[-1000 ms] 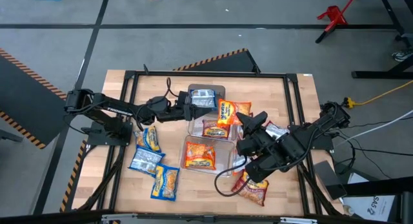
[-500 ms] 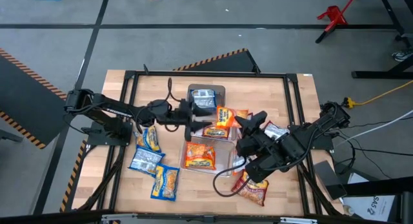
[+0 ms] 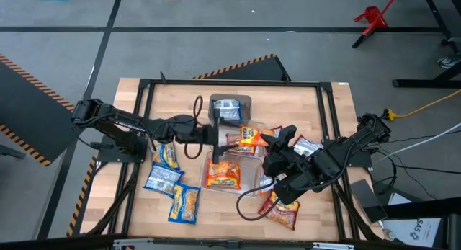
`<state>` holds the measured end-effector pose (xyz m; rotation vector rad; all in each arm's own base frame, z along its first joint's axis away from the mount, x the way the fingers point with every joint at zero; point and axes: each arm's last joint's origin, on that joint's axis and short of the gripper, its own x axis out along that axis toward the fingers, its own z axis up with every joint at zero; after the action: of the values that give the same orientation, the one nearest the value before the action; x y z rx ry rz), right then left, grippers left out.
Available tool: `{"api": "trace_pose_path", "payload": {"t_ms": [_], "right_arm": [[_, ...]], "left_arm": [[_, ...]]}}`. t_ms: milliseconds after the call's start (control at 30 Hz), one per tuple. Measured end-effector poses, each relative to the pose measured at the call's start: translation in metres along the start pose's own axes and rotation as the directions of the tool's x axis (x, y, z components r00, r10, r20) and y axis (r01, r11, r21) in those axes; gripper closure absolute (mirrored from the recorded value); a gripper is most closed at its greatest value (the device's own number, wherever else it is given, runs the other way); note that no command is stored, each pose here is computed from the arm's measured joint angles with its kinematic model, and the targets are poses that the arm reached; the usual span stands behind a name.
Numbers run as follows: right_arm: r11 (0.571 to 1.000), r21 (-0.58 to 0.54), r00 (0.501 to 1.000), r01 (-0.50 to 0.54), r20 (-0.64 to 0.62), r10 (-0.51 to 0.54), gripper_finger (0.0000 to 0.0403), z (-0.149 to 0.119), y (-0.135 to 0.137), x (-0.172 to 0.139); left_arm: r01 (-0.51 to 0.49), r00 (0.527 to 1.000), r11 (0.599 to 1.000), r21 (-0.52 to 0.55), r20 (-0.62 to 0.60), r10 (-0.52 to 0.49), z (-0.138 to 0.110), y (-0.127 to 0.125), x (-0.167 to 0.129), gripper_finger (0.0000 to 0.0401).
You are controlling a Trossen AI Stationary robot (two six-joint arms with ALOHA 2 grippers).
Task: Sort Maruchan noodles
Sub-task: Put the right orange noodle pack into the bottom transparent bin
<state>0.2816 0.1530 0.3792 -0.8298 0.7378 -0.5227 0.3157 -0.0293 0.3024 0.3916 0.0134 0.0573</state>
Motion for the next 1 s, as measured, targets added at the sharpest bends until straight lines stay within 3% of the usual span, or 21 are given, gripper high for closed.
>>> {"api": "trace_pose_path", "payload": {"t_ms": [200, 400, 633, 1000], "right_arm": [[1.000, -0.002, 1.000, -0.016, -0.001, 0.016, 0.0388, 0.000, 0.000, 0.000], [0.997, 0.024, 0.997, -0.073, 0.019, 0.072, 0.0388, 0.005, 0.001, 0.002], [0.994, 0.028, 0.994, -0.109, 0.028, 0.109, 0.0388, 0.009, -0.001, 0.010], [0.980, 0.054, 0.981, -0.189, 0.041, 0.187, 0.0388, 0.012, -0.004, 0.018]], "left_arm": [[0.062, 0.998, 0.989, 0.136, 0.002, -0.062, 0.000, -0.006, -0.001, 0.0120], [0.030, 1.000, 0.991, 0.133, -0.004, -0.029, -0.006, 0.006, 0.003, 0.0120], [0.133, 0.991, 0.987, 0.089, 0.013, -0.134, -0.014, 0.001, 0.010, 0.0122], [0.102, 0.995, 0.991, 0.085, 0.007, -0.103, -0.016, -0.003, 0.014, 0.0125]]}}
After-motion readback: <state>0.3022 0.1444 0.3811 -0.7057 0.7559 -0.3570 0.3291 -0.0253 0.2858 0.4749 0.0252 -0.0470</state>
